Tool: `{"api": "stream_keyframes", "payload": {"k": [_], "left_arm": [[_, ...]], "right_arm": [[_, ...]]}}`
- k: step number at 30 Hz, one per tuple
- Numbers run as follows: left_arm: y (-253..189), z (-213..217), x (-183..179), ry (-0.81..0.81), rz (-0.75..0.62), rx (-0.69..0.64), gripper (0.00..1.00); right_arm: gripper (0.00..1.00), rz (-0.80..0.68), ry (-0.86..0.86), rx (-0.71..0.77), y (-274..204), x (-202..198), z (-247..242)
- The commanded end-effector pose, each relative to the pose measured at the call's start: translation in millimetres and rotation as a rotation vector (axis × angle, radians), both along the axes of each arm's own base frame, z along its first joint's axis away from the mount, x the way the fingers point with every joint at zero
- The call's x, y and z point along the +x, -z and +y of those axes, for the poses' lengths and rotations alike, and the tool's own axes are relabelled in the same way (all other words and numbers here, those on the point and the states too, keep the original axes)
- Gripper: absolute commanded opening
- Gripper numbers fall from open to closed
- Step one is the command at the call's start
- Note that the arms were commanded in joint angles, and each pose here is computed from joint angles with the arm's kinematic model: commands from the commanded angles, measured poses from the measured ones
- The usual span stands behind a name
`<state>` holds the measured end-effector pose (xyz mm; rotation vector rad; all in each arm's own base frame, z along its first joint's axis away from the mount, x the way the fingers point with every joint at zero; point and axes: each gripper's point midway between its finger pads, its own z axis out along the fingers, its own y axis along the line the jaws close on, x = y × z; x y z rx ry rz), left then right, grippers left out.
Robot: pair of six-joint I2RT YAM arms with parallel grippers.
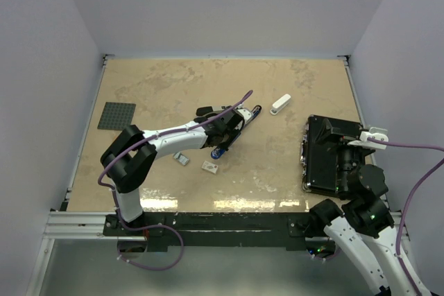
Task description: Load the staples into the stapler
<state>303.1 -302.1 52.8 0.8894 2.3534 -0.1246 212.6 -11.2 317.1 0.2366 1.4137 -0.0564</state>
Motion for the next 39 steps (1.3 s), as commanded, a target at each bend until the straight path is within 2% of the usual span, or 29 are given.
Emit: {"api": "stream_keyframes", "payload": {"k": [1, 19, 39], "left_arm": [[-25, -10, 10, 0.017, -0.043, -0.042, 0.03], [-36, -11, 20, 0.017, -0.082, -0.051, 0.02], [-20, -12, 15, 0.045, -0.041, -0.041, 0.02]], "right_arm": [[0.98, -0.025, -0.015, -0.001, -6, 3, 4], [0.98, -0.027, -0.015, 0.0, -6, 2, 4], [0.98, -0.027, -0.014, 0.0, -7, 2, 3]]}}
